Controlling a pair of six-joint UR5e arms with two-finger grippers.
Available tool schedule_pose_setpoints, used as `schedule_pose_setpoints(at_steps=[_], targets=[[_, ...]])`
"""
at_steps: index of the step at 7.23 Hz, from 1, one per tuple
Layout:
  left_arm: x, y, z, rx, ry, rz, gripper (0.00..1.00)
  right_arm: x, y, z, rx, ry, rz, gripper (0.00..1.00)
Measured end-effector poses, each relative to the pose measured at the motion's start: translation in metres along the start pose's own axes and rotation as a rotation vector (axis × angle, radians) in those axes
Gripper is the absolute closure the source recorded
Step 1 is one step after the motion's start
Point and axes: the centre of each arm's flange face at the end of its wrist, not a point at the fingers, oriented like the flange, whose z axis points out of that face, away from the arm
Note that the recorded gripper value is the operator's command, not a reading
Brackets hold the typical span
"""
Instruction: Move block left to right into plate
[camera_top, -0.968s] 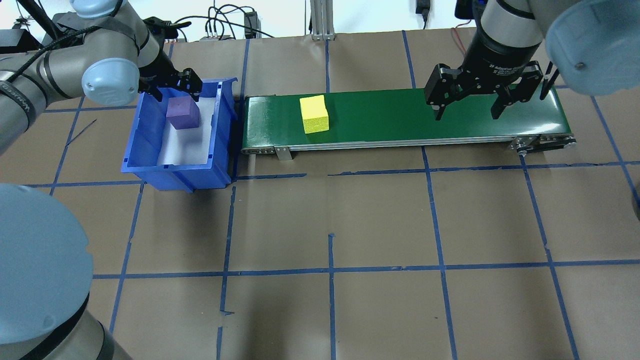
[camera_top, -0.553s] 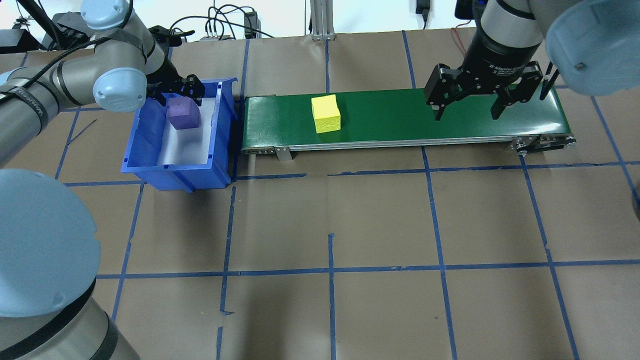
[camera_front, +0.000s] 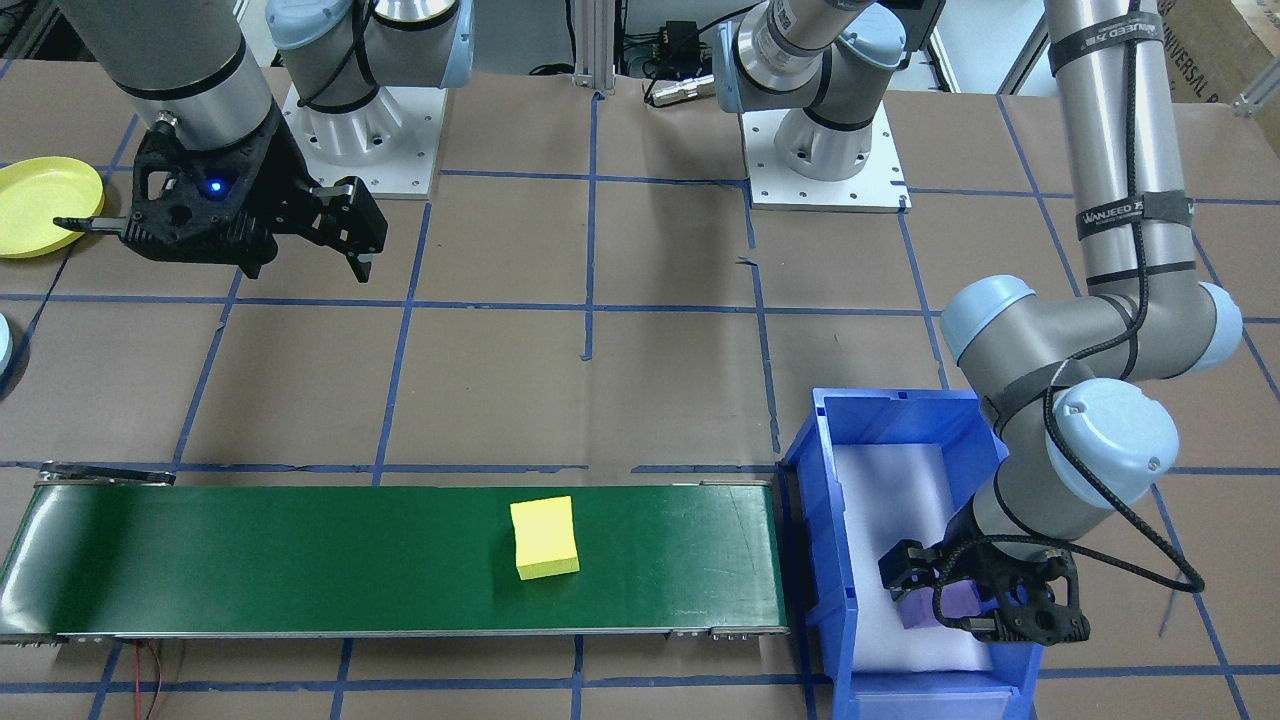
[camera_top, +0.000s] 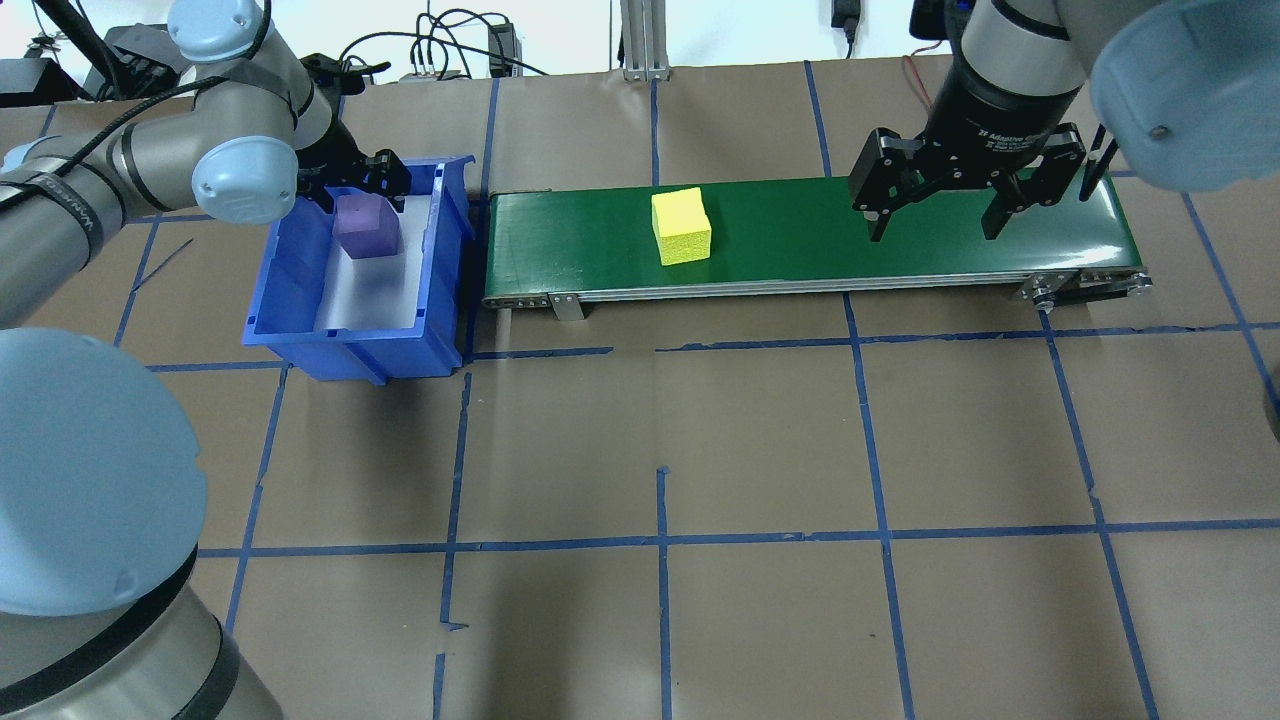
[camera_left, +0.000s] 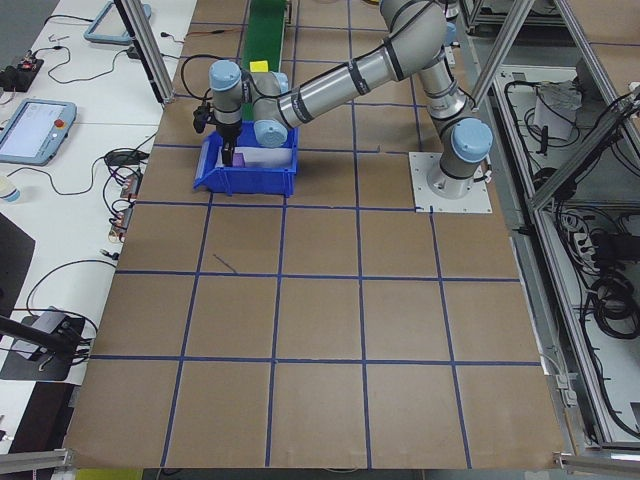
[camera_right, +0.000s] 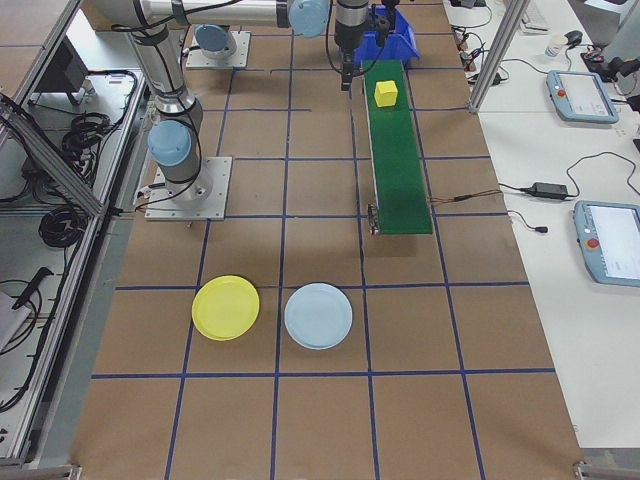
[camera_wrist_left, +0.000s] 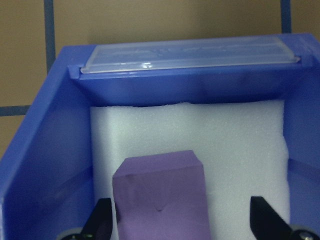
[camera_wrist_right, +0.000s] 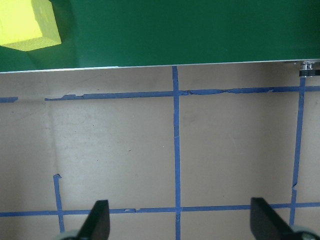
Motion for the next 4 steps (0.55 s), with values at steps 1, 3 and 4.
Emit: schedule_pose_setpoints(at_steps=[1, 3, 4], targets=[[0.000, 0.000, 0.004, -0.001, 0.000, -0.018, 0.05, 0.000, 0.000, 0.000, -0.001, 0.000, 0.000, 0.00], [0.000, -0.001, 0.016, 0.012, 0.001, -0.060, 0.48, 0.000, 0.000, 0.000, -0.001, 0.000, 0.000, 0.00], [0.000, -0.002, 0.017, 0.021, -0.001, -0.060, 0.61, 0.000, 0.000, 0.000, -0.001, 0.000, 0.000, 0.00]])
